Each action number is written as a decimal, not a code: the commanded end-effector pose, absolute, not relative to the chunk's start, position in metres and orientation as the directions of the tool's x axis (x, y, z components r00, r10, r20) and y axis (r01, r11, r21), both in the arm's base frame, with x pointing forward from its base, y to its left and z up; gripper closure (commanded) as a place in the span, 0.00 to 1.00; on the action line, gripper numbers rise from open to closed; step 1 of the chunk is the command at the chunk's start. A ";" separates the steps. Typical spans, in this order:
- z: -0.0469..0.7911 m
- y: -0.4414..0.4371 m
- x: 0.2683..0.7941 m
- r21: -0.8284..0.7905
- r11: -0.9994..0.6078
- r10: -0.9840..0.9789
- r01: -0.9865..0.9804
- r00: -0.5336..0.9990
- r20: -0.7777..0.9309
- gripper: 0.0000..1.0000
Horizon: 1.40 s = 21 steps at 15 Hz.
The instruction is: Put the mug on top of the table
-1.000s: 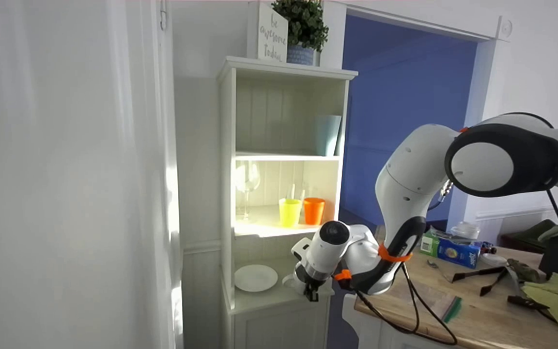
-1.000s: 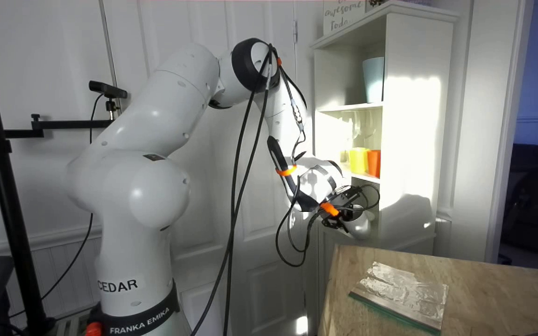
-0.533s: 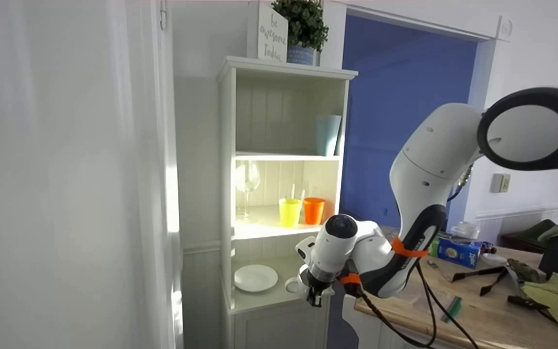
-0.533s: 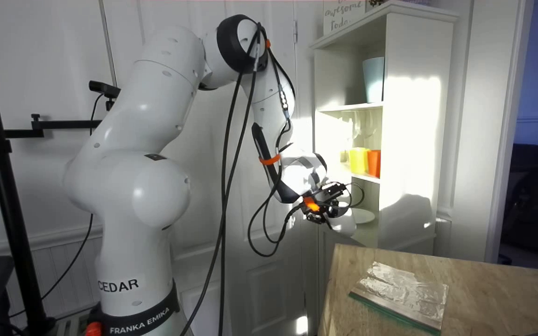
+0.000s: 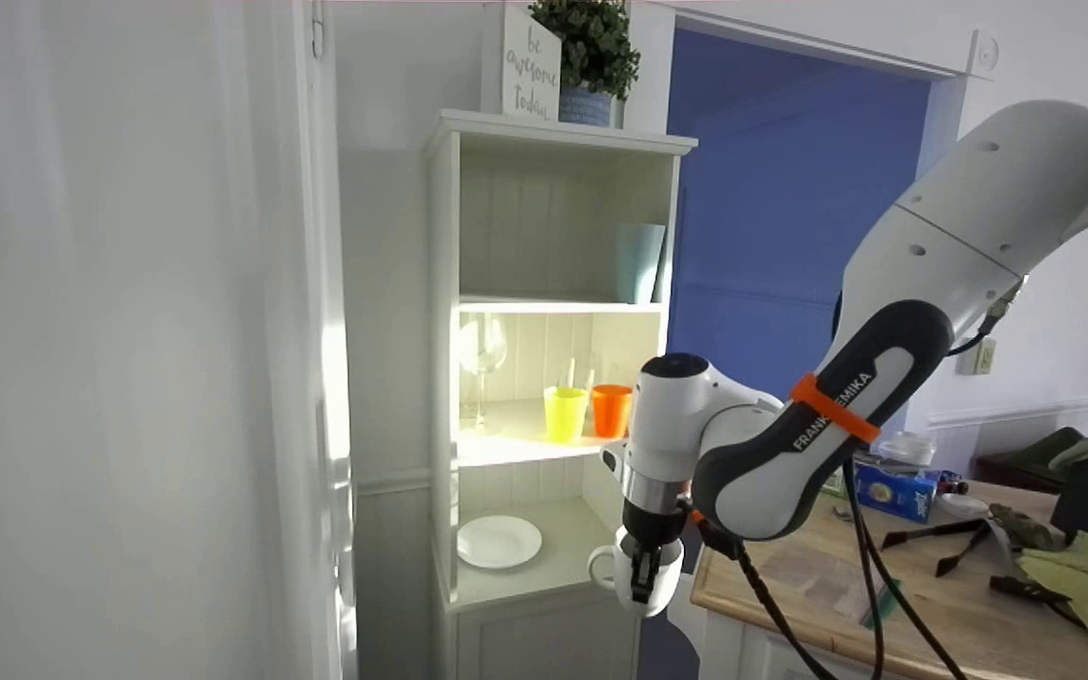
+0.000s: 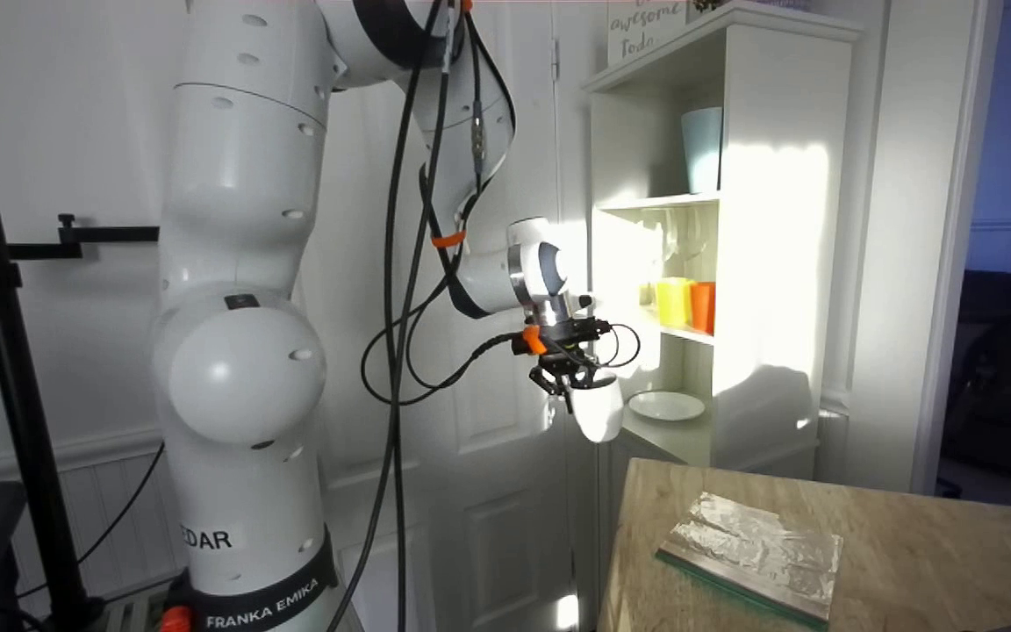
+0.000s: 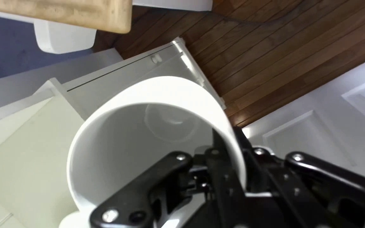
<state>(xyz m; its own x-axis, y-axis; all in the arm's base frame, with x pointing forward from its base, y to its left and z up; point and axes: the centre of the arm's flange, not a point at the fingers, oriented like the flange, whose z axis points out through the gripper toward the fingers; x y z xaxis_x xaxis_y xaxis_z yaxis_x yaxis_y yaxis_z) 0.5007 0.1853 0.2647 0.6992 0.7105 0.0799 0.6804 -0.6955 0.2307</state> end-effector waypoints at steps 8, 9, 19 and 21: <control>0.453 0.084 0.511 -0.086 -0.903 0.394 0.422 0.890 0.229 0.98; 0.466 0.070 0.505 -0.109 -0.912 0.365 0.396 0.903 0.226 0.98; 0.501 -0.079 0.491 -0.089 -0.982 0.141 0.164 0.964 0.225 0.98; 0.504 -0.112 0.498 -0.046 -0.992 0.101 0.113 0.972 0.212 0.98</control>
